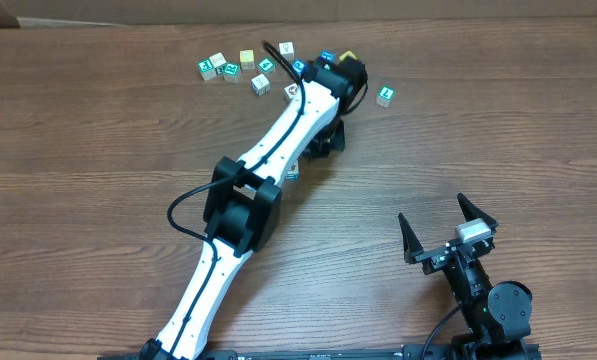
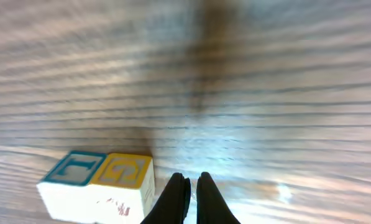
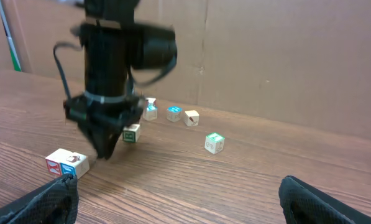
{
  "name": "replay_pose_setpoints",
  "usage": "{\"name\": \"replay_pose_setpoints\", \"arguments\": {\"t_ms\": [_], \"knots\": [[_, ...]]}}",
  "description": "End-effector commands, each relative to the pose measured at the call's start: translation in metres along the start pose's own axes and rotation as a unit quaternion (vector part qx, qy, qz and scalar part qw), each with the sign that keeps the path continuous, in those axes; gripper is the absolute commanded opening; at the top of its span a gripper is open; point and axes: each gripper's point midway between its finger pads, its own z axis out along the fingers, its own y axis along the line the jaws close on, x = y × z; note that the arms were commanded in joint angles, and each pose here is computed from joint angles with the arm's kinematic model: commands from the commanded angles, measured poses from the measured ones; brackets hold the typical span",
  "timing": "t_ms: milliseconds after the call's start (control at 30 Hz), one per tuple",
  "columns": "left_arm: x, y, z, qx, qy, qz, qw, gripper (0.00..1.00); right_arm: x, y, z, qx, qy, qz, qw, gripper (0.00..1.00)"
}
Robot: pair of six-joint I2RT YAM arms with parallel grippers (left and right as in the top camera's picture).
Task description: Form a horizontal line
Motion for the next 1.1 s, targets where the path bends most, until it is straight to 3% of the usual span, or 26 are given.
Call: {"name": "replay_pose_setpoints", "arguments": {"t_ms": [0, 367, 700, 1067], "knots": [[-0.027, 0.014, -0.058, 0.047, -0.056, -0.016, 0.997, 0.04, 0.002, 0.002, 0.000, -0.003, -0.002, 0.000, 1.000, 1.00], [-0.068, 0.105, -0.115, 0.107, -0.091, -0.070, 0.988, 0.04, 0.002, 0.002, 0.000, -0.003, -0.002, 0.000, 1.000, 1.00], [-0.093, 0.217, -0.096, 0.098, -0.078, -0.167, 0.978, 0.04, 0.002, 0.002, 0.000, -0.003, -0.002, 0.000, 1.000, 1.00], [-0.077, 0.301, -0.050, 0.074, -0.008, -0.223, 0.972, 0.04, 0.002, 0.002, 0.000, -0.003, -0.002, 0.000, 1.000, 1.00]]}}
